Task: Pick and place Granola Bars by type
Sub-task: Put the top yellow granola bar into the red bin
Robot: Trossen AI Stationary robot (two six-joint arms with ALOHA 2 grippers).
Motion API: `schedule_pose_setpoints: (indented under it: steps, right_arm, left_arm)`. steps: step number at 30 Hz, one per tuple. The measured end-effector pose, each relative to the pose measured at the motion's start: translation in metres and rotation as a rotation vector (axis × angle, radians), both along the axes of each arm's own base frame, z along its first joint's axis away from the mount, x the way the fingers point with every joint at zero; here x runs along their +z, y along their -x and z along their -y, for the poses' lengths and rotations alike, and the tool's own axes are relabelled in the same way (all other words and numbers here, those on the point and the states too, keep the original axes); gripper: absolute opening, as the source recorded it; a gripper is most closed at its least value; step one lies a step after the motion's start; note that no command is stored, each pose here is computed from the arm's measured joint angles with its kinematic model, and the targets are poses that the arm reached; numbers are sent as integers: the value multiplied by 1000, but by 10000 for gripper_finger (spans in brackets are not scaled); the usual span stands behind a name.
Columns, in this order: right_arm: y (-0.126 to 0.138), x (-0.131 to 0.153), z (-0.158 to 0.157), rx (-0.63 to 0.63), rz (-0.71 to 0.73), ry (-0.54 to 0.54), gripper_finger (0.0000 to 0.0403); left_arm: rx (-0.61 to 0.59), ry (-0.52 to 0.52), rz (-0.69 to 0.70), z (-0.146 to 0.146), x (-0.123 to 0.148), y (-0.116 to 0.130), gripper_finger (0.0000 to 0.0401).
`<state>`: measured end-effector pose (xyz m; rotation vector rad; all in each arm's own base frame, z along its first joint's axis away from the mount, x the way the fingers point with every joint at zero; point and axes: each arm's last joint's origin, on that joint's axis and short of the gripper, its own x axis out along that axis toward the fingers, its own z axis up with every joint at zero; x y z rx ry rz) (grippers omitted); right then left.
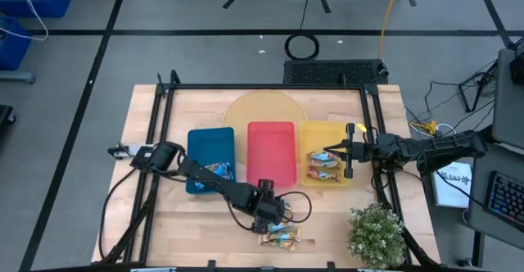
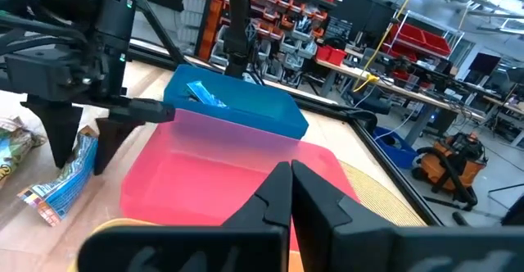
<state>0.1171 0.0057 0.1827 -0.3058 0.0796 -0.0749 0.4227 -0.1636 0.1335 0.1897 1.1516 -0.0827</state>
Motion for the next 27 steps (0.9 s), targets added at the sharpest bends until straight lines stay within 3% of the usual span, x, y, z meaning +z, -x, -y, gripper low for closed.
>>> schedule_pose_setpoints:
  steps: [5, 9, 15, 17, 22, 24, 27]
  right_arm:
    - [0, 0, 0, 0, 0, 0, 0]
    - [0, 0, 0, -1, 1, 0, 0]
    - [0, 0, 0, -1, 0, 0, 0]
    - [0, 0, 0, -2, 1, 0, 0]
    - [0, 0, 0, -2, 1, 3, 0]
    - [0, 0, 0, -2, 1, 3, 0]
    - [0, 0, 0, -1, 4, 3, 0]
  left_arm:
    - [-70, 15, 14, 4, 6, 2, 107]
    - [-118, -52, 74, 7, 22, 3, 36]
    - [-129, -128, 151, 1, 59, 11, 34]
    - [-115, -189, 183, -5, 78, 16, 51]
    - [-20, -301, 269, -36, 125, 25, 70]
    - [27, -302, 268, -56, 131, 23, 56]
    - [68, -258, 195, -91, 116, 19, 24]
